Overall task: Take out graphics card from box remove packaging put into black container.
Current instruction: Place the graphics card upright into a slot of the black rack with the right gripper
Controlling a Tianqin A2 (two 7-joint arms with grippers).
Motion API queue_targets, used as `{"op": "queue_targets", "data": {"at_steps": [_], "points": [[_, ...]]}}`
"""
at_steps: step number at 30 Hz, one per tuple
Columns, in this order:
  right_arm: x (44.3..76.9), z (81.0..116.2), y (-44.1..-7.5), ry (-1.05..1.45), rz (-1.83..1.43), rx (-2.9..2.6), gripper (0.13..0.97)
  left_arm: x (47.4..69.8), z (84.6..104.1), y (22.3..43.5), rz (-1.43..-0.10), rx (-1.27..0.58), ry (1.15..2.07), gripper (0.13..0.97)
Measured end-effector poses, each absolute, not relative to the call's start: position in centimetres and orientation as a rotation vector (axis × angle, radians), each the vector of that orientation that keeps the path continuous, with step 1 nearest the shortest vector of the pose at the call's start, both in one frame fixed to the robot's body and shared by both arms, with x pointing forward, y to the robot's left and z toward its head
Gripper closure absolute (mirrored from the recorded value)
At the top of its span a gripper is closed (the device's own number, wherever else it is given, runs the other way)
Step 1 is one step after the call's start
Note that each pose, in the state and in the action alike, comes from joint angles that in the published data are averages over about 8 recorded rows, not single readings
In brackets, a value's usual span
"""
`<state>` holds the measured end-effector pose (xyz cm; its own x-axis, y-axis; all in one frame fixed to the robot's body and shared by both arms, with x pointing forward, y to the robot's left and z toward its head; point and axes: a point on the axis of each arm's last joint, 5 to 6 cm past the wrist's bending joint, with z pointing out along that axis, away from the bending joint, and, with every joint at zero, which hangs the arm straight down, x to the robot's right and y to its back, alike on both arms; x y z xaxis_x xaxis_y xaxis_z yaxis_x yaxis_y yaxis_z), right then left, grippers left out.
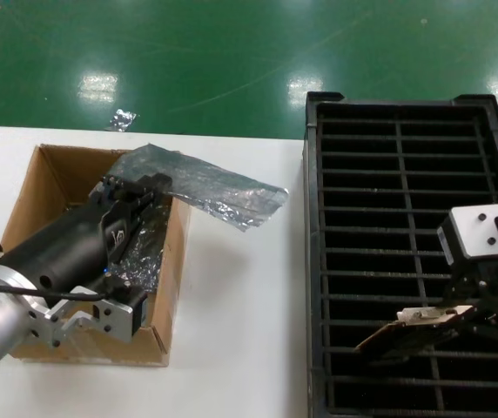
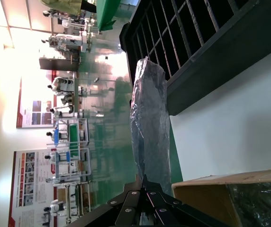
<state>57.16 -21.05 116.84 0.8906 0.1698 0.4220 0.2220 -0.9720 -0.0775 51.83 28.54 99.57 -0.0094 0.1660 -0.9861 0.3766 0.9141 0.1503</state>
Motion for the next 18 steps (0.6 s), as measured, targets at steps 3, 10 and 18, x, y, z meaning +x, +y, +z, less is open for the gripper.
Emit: {"op": "queue_targets", "data": {"at_steps": [3, 10, 18], "points": [[57.56, 116.54, -20.92, -0.297, -0.640, -2.943, 0.908, 51.83, 99.57, 28.54, -0.175, 0.432, 1.587, 0.959], [57.89, 116.06, -20.85, -0.287, -0.639, -2.954, 0.908, 51.83, 99.57, 28.54, -0.175, 0.432, 1.587, 0.959], [57.05, 116.52, -21.16, -0.288, -0.658, -2.948, 0.908, 51.83, 99.57, 28.54, -0.175, 0.432, 1.587, 0.959]]}}
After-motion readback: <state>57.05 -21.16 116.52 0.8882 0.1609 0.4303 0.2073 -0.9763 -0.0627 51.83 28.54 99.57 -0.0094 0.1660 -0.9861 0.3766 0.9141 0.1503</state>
